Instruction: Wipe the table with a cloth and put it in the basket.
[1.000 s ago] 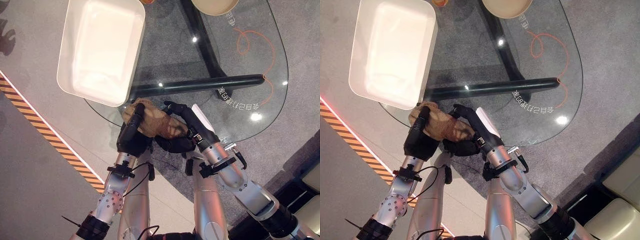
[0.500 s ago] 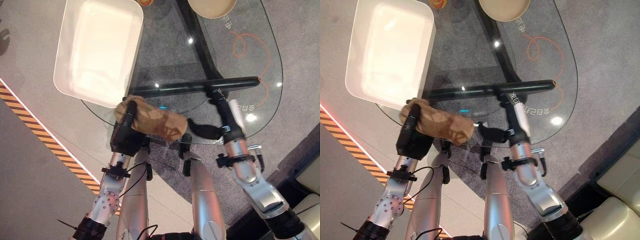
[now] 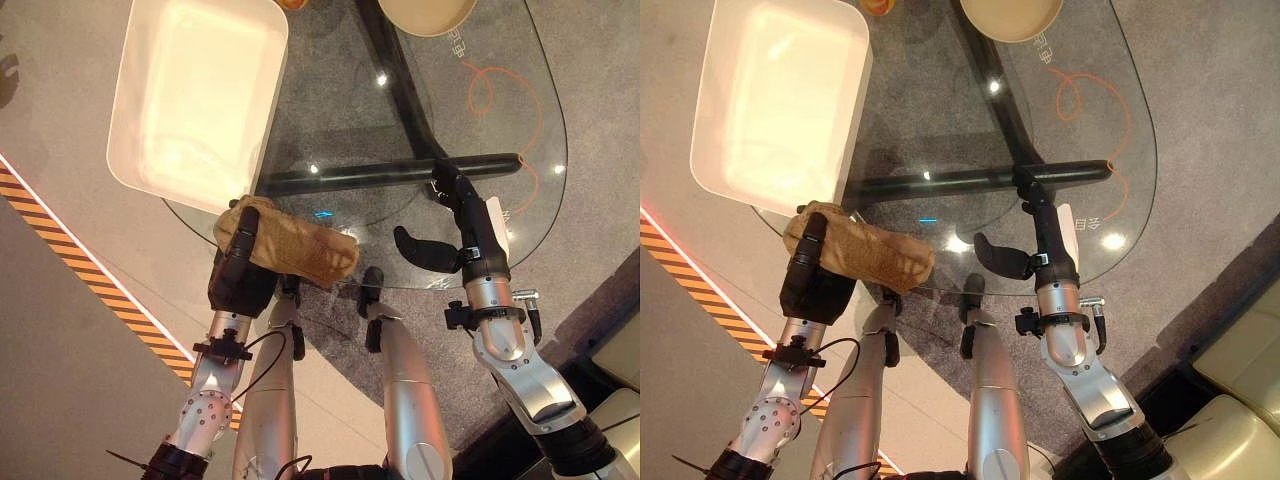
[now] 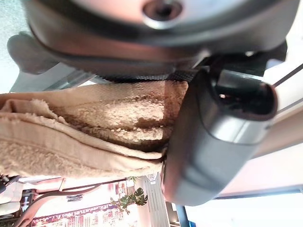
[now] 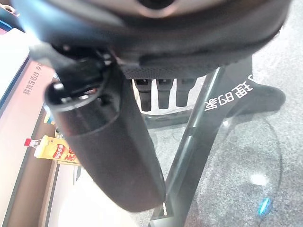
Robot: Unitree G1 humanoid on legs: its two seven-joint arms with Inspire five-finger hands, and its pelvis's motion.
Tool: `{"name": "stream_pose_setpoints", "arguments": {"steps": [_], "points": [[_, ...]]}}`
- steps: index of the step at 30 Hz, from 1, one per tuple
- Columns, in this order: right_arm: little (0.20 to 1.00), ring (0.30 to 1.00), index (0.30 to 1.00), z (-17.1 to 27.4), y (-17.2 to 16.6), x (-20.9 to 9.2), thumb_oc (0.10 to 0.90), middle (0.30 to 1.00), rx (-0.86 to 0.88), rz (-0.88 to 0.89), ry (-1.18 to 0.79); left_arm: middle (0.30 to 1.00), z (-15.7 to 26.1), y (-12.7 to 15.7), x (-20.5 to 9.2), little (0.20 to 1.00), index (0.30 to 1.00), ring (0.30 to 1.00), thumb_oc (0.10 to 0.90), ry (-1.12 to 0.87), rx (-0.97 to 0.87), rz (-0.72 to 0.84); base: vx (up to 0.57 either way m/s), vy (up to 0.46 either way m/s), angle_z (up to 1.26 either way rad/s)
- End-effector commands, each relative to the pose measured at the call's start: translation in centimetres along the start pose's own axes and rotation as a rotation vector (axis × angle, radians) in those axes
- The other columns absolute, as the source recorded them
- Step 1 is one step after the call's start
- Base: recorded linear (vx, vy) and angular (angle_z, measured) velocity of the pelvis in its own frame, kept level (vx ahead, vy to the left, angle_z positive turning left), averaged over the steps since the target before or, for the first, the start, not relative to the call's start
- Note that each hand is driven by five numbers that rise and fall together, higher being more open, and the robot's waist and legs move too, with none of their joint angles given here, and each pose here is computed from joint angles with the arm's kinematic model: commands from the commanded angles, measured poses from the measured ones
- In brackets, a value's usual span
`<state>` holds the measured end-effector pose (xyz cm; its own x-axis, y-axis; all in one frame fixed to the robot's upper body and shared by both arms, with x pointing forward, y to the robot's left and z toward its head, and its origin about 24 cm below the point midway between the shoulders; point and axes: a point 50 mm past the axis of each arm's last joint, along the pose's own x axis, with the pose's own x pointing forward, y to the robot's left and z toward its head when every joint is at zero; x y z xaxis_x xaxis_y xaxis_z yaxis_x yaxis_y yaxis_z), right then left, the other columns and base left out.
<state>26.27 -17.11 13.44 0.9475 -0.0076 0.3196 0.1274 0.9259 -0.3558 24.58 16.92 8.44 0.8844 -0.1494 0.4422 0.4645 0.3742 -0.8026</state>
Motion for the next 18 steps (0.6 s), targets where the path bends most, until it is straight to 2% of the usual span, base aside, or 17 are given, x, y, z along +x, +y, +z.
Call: {"name": "stream_pose_setpoints", "arguments": {"steps": [1, 9, 14, 15, 18], "points": [[0.900, 0.900, 0.900, 3.5, -0.8, -0.2, 0.800, 0.900, 0.040, 0.013, -0.182, 0.300, 2.2, -5.2, 0.6, 0.200, 0.300, 0.300, 0.100, -0.123, 0.124, -0.334, -0.06, 0.034, -0.01], [0.900, 0.900, 0.900, 2.8, -0.7, -0.6, 0.800, 0.900, 0.013, 0.116, -0.122, 0.300, 6.3, -7.7, 1.5, 0.200, 0.300, 0.300, 0.100, -0.288, 0.498, -0.404, 0.00, 0.069, -0.02], [0.900, 0.900, 0.900, 1.9, -0.3, -1.1, 0.800, 0.900, -0.012, 0.171, -0.064, 0.300, 8.1, -8.7, 1.7, 0.200, 0.300, 0.300, 0.100, -0.375, 0.642, -0.348, 0.04, 0.071, -0.04], [0.900, 0.900, 0.900, 1.3, 0.2, -1.7, 0.800, 0.900, -0.023, 0.214, -0.019, 0.300, 8.9, -8.8, 1.5, 0.200, 0.300, 0.300, 0.100, -0.421, 0.725, -0.294, -0.05, 0.060, 0.01], [0.900, 0.900, 0.900, 0.8, 0.8, -2.0, 0.800, 0.900, -0.035, 0.266, 0.018, 0.300, 9.9, -9.1, 1.3, 0.200, 0.300, 0.300, 0.100, -0.489, 0.823, -0.243, 0.04, 0.076, 0.02]]}}
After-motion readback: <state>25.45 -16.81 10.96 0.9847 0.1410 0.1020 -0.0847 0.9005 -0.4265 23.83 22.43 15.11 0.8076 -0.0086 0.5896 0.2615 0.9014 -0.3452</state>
